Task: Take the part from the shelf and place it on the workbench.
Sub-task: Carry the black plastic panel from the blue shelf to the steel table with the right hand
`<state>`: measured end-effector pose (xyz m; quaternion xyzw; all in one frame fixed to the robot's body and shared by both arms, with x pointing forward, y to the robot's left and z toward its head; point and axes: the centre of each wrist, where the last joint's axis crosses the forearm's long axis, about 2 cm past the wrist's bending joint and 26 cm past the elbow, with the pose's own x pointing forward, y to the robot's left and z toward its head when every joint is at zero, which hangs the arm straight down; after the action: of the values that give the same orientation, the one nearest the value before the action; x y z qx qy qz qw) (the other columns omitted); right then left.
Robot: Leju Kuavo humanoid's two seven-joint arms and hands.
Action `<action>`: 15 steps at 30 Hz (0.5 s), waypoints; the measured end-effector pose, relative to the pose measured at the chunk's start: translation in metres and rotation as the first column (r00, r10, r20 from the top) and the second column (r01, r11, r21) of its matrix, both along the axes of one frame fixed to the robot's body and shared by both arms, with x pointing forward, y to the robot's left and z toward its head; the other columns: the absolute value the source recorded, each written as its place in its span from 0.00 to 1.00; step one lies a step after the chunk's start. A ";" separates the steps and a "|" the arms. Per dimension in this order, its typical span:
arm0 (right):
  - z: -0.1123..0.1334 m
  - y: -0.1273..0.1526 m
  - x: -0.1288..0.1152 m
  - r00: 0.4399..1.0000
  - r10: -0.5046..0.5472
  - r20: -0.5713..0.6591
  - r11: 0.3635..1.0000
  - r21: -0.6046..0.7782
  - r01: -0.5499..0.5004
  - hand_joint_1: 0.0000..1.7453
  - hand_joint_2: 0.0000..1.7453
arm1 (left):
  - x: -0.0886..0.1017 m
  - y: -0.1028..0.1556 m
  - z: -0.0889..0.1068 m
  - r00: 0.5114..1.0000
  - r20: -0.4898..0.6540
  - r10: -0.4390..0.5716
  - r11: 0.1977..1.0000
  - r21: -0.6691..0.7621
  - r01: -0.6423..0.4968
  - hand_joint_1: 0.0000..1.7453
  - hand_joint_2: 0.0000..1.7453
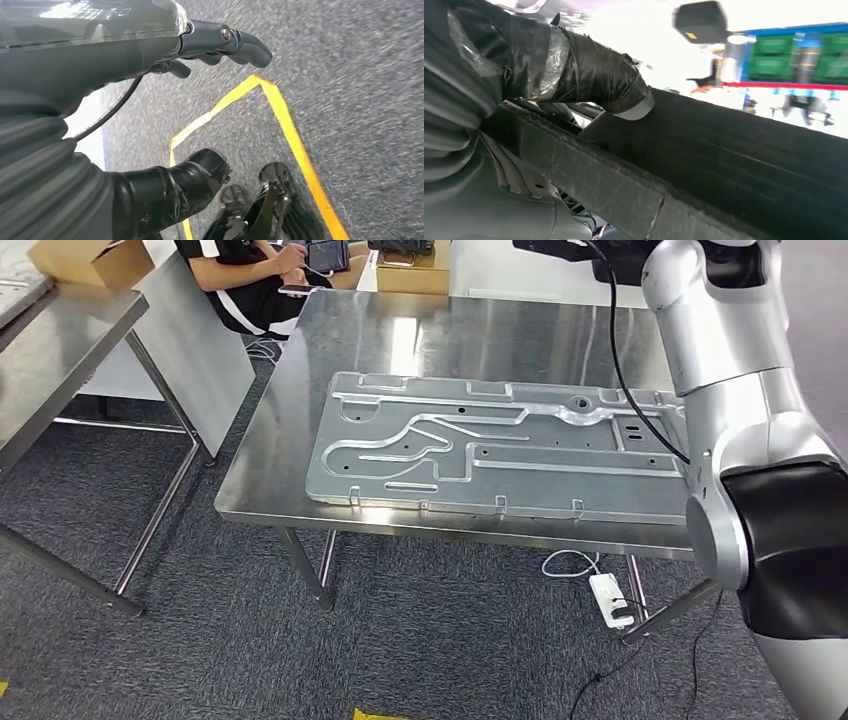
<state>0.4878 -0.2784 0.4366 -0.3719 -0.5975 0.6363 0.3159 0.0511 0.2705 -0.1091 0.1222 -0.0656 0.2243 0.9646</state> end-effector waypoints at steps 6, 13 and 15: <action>-0.013 -0.006 0.000 1.000 0.006 -0.014 1.000 0.023 -0.006 1.00 1.00 | -0.002 0.001 0.000 1.000 -0.003 0.000 1.000 0.005 0.000 0.00 1.00; -0.056 -0.023 -0.002 0.992 0.025 -0.123 0.999 0.046 -0.019 1.00 1.00 | -0.001 0.001 0.000 1.000 0.007 -0.003 1.000 0.009 0.003 0.00 1.00; -0.062 -0.027 -0.003 0.989 0.017 -0.148 0.999 0.041 -0.011 1.00 1.00 | -0.001 0.001 0.000 1.000 0.011 -0.003 1.000 0.012 0.002 0.00 1.00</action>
<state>0.4852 -0.3056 0.3741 -0.3128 -0.5874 0.6525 0.3623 0.0505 0.2719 -0.1092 0.1265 -0.0723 0.2233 0.9638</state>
